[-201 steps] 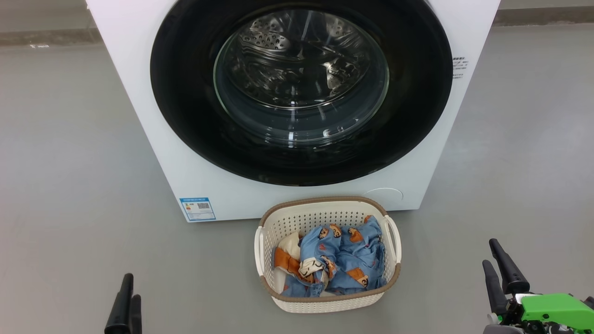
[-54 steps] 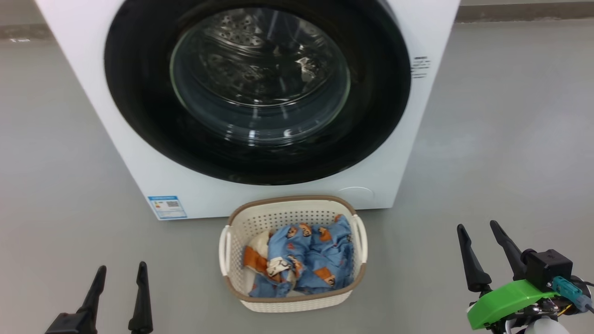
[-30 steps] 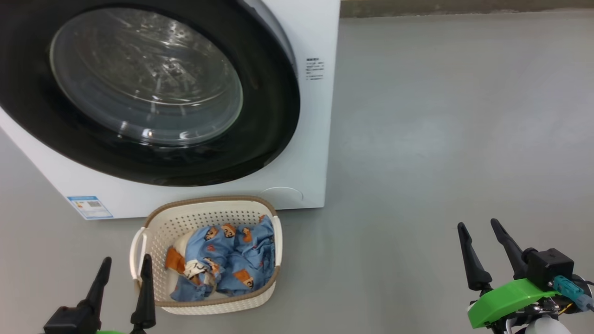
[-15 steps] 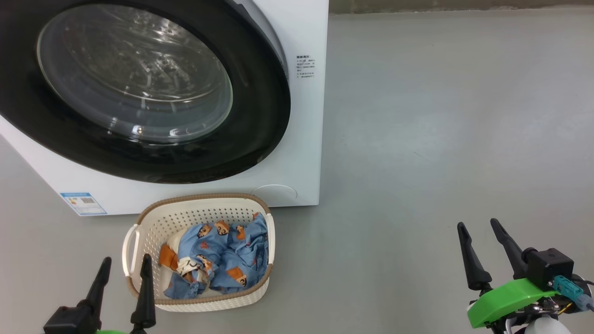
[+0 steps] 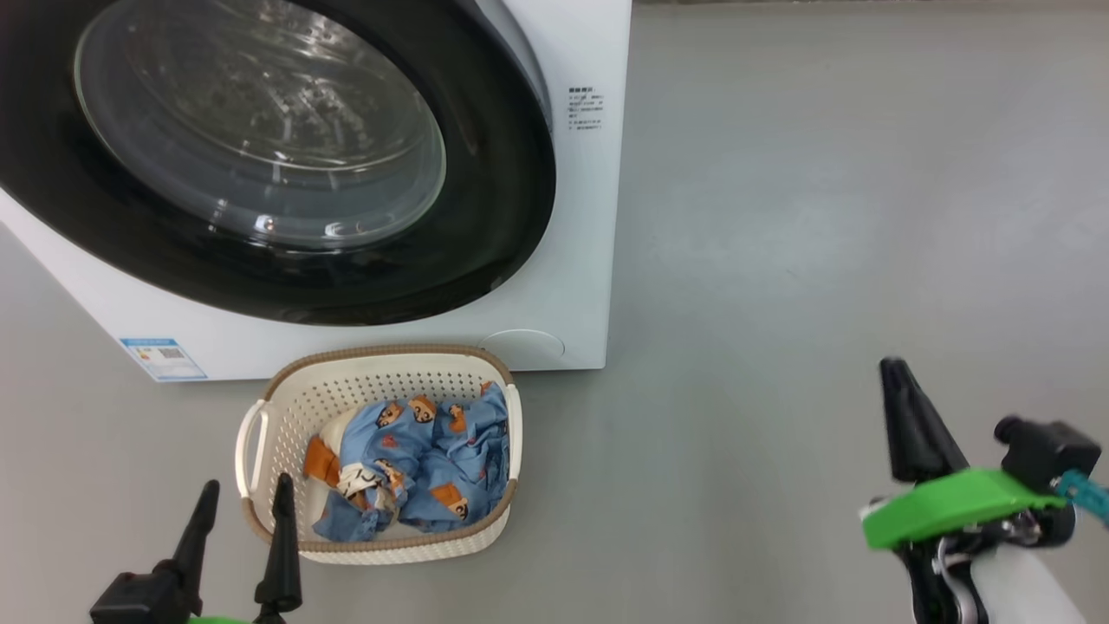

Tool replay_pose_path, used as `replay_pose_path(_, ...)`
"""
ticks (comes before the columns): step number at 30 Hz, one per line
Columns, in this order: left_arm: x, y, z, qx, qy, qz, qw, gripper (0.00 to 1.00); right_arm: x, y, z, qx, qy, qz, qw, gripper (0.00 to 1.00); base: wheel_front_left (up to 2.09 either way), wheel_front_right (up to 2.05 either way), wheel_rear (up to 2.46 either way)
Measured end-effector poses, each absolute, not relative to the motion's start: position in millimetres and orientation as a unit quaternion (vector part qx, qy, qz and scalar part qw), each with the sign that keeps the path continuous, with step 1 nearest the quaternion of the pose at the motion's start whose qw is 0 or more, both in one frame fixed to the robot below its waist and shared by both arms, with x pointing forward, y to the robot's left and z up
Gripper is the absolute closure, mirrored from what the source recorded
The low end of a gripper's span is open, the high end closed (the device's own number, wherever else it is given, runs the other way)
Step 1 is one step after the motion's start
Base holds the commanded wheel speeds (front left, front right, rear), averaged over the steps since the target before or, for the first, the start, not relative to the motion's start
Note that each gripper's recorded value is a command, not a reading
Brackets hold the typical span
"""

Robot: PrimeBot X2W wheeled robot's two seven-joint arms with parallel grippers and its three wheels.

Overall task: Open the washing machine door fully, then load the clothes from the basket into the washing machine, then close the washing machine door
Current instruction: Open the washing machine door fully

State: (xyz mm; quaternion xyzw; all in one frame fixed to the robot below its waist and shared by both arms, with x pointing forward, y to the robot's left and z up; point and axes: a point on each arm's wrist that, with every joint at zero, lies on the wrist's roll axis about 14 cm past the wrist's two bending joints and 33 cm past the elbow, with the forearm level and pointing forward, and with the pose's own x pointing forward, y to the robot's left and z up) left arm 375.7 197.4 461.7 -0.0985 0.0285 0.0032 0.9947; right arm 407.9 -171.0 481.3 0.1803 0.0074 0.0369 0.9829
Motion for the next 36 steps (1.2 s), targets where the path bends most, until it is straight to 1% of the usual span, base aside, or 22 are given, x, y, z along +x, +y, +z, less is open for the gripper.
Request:
replay_pose_path(4, 376, 194, 457, -0.104, 0.036, 0.003, 0.994, 0.00, 428, -170, 502, 0.249, -0.023, 0.031, 0.968, 1.00, 0.00, 0.00, 0.00)
replay_pose_path(9, 380, 192, 454, -0.112, 0.038, 0.005, 0.993, 0.00, 459, -169, 538, 0.363, -0.073, 0.031, 0.929, 1.00, 0.00, 0.00, 0.00)
replay_pose_path(14, 388, 194, 458, -0.115, 0.031, 0.008, 0.993, 0.00, 490, -170, 575, 0.449, -0.112, 0.055, 0.885, 1.00, 0.00, 0.00, 0.00)
replay_pose_path(19, 390, 201, 458, -0.119, 0.030, 0.020, 0.992, 0.00, 518, -159, 595, 0.500, -0.111, 0.097, 0.853, 1.00, 0.00, 0.00, 0.00)
replay_pose_path(22, 391, 205, 453, -0.122, 0.035, 0.026, 0.992, 0.00, 536, -147, 608, 0.536, -0.099, 0.127, 0.829, 1.00, 0.00, 0.00, 0.00)
replay_pose_path(24, 394, 208, 451, -0.133, 0.037, 0.032, 0.990, 0.00, 552, -134, 621, 0.562, -0.082, 0.165, 0.806, 1.00, 0.00, 0.00, 0.00)
replay_pose_path(26, 397, 208, 450, -0.136, 0.038, 0.034, 0.989, 0.00, 562, -123, 626, 0.568, -0.062, 0.194, 0.797, 1.00, 0.00, 0.00, 0.00)
replay_pose_path(30, 402, 212, 447, -0.140, 0.040, 0.040, 0.989, 0.00, 577, -94, 623, 0.557, -0.008, 0.250, 0.792, 1.00, 0.00, 0.00, 0.00)
replay_pose_path(32, 404, 213, 445, -0.140, 0.043, 0.041, 0.988, 0.00, 583, -81, 619, 0.558, 0.020, 0.273, 0.783, 1.00, 0.00, 0.00, 0.00)
replay_pose_path(36, 405, 215, 441, -0.147, 0.047, 0.046, 0.987, 0.00, 590, -59, 611, 0.549, 0.064, 0.309, 0.774, 1.00, 0.00, 0.00, 0.00)
